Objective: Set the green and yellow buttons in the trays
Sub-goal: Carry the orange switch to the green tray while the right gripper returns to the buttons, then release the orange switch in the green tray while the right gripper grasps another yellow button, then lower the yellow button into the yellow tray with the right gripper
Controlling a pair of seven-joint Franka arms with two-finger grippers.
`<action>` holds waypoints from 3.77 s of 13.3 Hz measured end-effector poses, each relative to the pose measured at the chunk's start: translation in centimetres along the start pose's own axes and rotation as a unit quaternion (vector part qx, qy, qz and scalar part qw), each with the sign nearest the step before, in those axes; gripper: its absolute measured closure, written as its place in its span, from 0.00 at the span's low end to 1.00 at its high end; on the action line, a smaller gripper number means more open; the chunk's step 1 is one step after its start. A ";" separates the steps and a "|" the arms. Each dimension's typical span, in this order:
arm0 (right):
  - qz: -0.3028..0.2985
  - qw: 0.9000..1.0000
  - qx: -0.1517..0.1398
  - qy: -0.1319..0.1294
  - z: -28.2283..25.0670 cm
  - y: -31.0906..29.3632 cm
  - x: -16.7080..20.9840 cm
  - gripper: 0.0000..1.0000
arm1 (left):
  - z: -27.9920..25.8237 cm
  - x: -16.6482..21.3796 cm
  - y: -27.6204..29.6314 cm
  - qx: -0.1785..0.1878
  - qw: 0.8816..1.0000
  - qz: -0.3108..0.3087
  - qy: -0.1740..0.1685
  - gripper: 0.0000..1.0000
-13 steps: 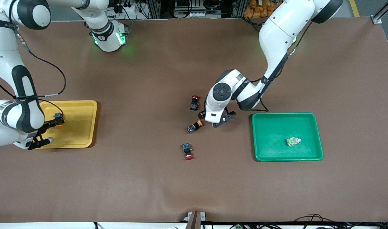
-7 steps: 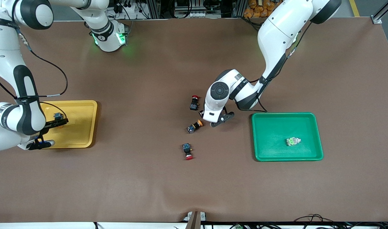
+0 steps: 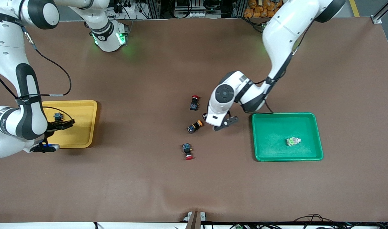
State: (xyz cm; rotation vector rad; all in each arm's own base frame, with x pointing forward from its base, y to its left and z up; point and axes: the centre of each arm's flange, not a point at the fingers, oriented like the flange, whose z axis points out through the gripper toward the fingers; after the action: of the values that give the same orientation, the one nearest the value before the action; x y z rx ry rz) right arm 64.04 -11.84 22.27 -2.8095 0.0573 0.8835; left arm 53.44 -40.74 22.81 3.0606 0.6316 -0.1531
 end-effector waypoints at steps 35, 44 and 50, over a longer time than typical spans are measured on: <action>0.456 0.855 0.199 0.146 17.7 -53.6 -0.7 0.28 | -23.1 18.2 -23.0 0.076 0.989 0.098 0.084 0.00; 0.492 0.859 0.136 0.041 8.3 -44.9 1.2 0.67 | -38.7 15.0 -25.2 0.016 0.985 0.149 0.083 0.00; 0.369 0.925 0.089 -0.013 2.3 -33.4 1.5 0.67 | -41.3 15.9 -30.1 0.024 0.975 0.199 0.092 0.00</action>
State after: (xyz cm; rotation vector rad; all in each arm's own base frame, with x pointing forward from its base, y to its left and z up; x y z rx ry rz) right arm 67.20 21.34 25.38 -2.5910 1.1886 0.9732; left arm 59.96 -5.48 62.56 3.1922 0.0039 0.1243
